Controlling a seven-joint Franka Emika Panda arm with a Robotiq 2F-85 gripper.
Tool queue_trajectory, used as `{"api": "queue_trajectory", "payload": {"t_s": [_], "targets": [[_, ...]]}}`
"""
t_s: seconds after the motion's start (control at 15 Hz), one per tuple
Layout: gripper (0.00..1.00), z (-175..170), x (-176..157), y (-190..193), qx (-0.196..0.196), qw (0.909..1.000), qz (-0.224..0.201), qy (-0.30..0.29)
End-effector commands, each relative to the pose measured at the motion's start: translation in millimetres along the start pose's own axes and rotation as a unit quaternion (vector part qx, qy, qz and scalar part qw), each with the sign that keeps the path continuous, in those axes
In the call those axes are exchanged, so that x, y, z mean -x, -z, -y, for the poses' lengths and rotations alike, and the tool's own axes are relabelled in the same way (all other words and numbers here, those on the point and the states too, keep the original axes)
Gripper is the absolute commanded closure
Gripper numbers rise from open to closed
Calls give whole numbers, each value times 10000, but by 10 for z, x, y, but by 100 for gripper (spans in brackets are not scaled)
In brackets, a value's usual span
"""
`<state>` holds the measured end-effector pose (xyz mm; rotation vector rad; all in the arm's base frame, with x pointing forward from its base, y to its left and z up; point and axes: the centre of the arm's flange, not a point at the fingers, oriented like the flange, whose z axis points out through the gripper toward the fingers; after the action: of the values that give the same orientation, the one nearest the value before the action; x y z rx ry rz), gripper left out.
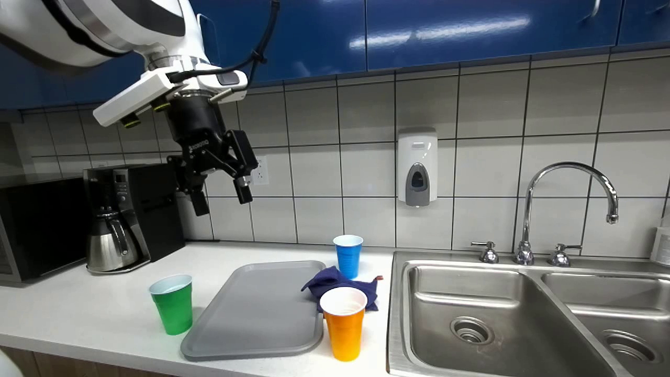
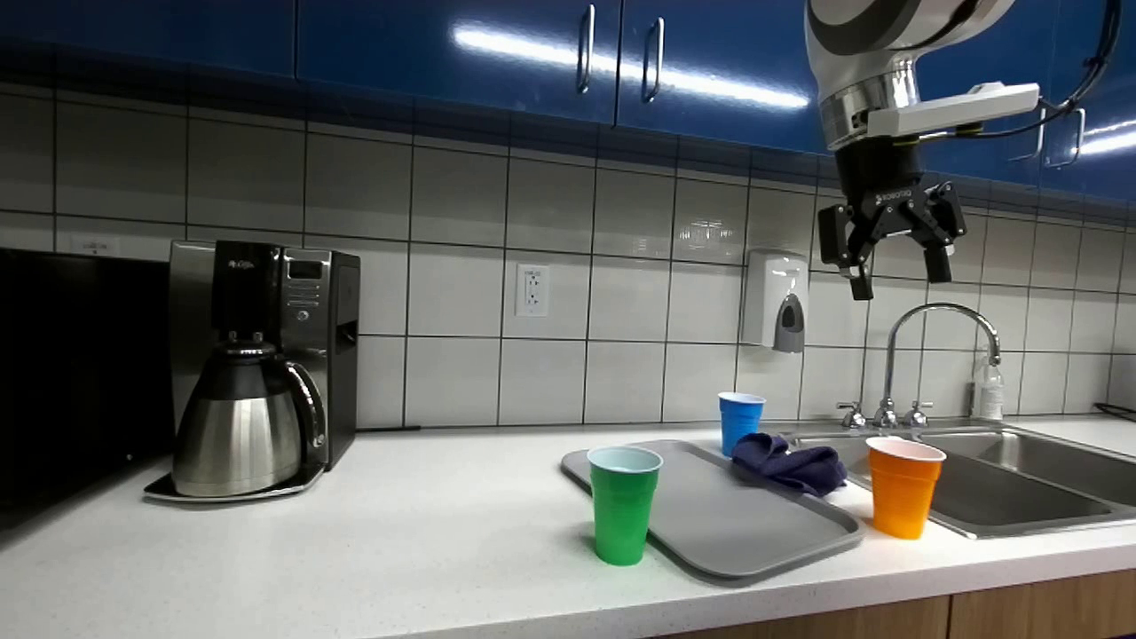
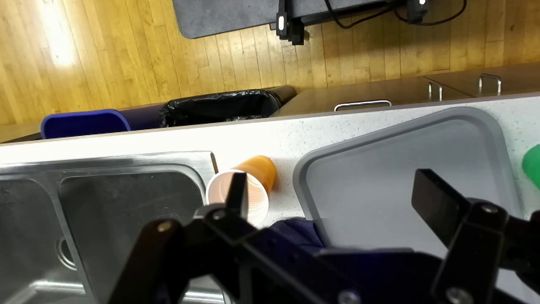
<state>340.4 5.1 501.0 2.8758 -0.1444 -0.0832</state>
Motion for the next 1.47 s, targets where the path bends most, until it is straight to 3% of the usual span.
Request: {"api": "queue_trajectory", "payload": {"t_s": [0.0, 0.47, 1.13, 1.4], "targets": [[0, -23, -43, -4, -116, 9999, -41, 29], [0, 62, -130, -159, -275, 9994, -92, 211], [0, 657, -448, -583, -404, 9961, -62, 787], [0, 845, -625, -747, -512, 9959, -127, 738]]}}
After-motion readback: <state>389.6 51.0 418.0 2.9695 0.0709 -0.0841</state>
